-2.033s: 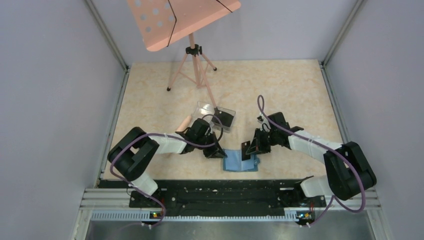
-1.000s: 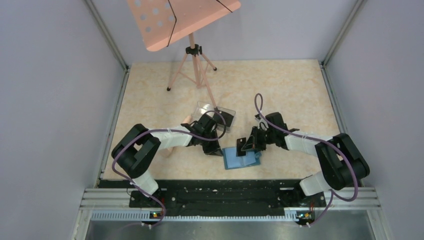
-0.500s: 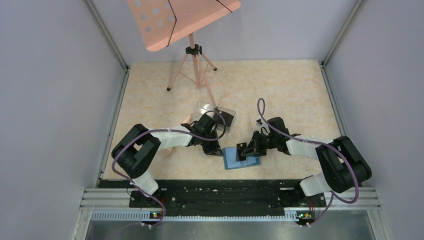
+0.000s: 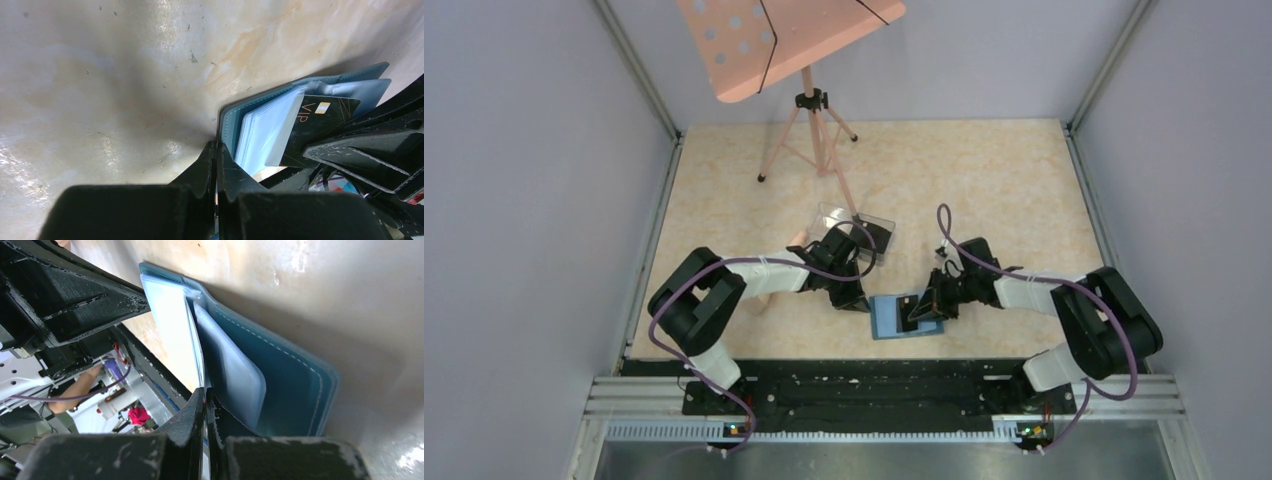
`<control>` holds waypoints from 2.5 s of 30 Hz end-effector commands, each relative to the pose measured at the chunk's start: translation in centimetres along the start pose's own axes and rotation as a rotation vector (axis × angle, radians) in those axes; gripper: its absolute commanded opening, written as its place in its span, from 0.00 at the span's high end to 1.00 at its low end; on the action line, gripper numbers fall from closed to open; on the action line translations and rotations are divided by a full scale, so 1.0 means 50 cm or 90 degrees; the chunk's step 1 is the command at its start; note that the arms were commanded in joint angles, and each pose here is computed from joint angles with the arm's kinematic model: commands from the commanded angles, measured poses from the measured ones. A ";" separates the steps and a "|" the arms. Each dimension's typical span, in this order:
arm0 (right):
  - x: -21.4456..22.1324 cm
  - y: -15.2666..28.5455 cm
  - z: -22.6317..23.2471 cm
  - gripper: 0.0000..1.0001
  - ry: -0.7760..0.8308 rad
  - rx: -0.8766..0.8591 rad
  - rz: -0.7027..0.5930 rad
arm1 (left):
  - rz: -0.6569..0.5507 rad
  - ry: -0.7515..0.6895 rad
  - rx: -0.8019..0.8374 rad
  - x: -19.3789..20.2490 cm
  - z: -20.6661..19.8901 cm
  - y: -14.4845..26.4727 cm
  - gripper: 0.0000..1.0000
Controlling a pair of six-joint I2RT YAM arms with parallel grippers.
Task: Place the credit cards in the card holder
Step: Insert the credit card into the card holder.
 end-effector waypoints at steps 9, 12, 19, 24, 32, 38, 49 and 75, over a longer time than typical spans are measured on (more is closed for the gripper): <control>-0.016 -0.015 -0.010 1.00 0.017 0.025 0.053 | -0.003 -0.010 -0.103 0.005 0.052 -0.032 1.00; -0.023 -0.022 -0.006 1.00 0.034 0.041 0.067 | -0.004 -0.011 -0.100 0.004 0.048 -0.033 1.00; -0.050 -0.003 0.015 0.66 0.099 0.147 0.075 | -0.004 -0.010 -0.102 0.005 0.050 -0.032 1.00; -0.046 0.000 0.016 0.47 0.126 0.183 0.093 | -0.004 -0.012 -0.100 0.004 0.048 -0.033 1.00; -0.039 -0.033 0.020 0.34 0.191 0.184 0.113 | 0.007 -0.021 -0.089 0.004 0.034 -0.038 1.00; -0.048 -0.054 0.052 0.31 0.225 0.098 0.099 | 0.020 -0.030 -0.064 0.003 0.005 -0.041 1.00; -0.061 -0.087 0.078 0.74 0.173 0.018 0.079 | 0.035 -0.028 -0.046 0.011 -0.013 -0.039 1.00; -0.055 -0.052 0.063 0.28 0.195 0.139 0.081 | 0.044 0.009 0.084 0.002 0.036 0.070 0.36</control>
Point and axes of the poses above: each gripper's point midway between its finger pads, its own y axis back along the fingers, its own z axis along the line the jaws close on, x = y × z, the point moved 9 cm from there along y, back along the fingers, and after that the axes turned 13 degrees about y, right-handed, at the moved point
